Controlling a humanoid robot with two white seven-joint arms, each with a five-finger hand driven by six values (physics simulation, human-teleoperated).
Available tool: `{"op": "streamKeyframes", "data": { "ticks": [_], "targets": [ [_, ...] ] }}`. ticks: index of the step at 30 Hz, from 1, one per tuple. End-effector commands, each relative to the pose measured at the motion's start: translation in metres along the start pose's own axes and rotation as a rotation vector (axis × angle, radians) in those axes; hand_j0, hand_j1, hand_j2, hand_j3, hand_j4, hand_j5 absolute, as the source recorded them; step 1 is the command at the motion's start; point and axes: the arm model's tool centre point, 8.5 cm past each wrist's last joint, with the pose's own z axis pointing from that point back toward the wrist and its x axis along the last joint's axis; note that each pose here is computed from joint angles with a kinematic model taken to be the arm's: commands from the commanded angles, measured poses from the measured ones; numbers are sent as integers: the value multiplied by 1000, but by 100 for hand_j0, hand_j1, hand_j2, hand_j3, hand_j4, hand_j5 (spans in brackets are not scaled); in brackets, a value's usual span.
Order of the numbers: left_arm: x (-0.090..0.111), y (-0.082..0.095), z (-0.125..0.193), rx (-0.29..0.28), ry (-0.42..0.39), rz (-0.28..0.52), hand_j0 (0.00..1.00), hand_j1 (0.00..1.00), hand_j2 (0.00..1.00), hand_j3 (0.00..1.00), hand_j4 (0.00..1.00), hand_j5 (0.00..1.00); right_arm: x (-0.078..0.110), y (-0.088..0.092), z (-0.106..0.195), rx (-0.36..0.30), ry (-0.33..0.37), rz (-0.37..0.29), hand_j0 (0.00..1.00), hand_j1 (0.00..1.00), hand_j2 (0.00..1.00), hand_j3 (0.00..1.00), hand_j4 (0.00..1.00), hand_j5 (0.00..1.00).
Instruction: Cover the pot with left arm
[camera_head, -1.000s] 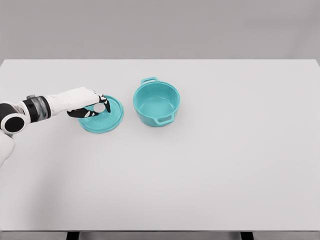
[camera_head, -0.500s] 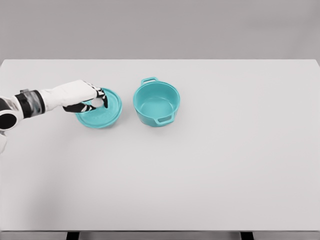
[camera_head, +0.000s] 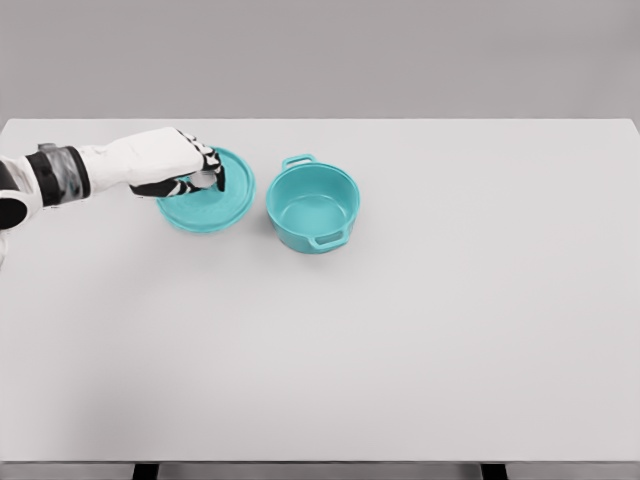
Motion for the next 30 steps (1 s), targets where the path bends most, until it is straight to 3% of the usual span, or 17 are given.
{"op": "streamKeyframes", "data": {
  "ticks": [1, 24, 30],
  "targets": [
    [7, -5, -7, -21, -31, 6, 52, 52, 52, 52, 52, 52, 0, 0, 0, 0, 0, 0, 100, 100, 100, 100, 100, 100],
    [37, 27, -49, 29, -132, -36, 51, 51, 51, 51, 51, 51, 0, 0, 0, 0, 0, 0, 100, 100, 100, 100, 100, 100],
    [44, 28, -69, 35, -144, -23, 51, 51, 51, 51, 51, 51, 0, 0, 0, 0, 0, -1, 100, 100, 100, 100, 100, 100]
  ]
}}
